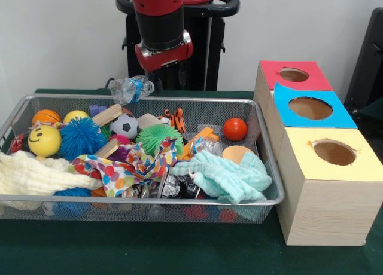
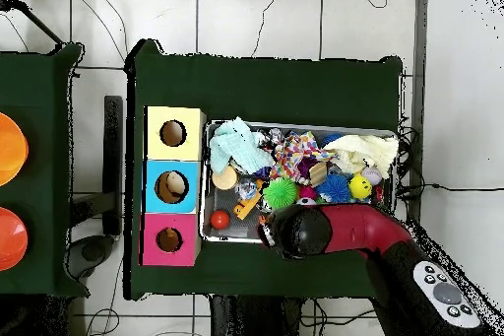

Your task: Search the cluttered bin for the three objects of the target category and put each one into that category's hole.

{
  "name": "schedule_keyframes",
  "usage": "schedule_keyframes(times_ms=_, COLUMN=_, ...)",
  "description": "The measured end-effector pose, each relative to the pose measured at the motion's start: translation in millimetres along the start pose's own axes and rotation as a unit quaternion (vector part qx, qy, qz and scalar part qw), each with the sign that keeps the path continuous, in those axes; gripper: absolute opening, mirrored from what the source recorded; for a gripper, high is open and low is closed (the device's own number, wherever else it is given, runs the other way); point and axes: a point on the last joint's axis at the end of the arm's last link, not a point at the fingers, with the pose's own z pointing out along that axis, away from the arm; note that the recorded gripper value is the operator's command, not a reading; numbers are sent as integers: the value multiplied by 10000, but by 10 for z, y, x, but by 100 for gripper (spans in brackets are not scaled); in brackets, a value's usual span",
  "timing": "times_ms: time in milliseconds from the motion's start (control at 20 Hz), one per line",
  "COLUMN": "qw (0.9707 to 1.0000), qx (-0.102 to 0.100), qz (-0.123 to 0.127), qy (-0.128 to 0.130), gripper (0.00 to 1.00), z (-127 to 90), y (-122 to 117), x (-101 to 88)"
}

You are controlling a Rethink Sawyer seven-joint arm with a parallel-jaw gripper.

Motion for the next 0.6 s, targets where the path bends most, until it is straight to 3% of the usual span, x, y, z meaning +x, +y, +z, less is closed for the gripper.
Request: schedule_keyframes(times_ms=600, qw=9997, qx=-74, qz=241, qy=21, gripper=100, z=-27, y=-151, x=246)
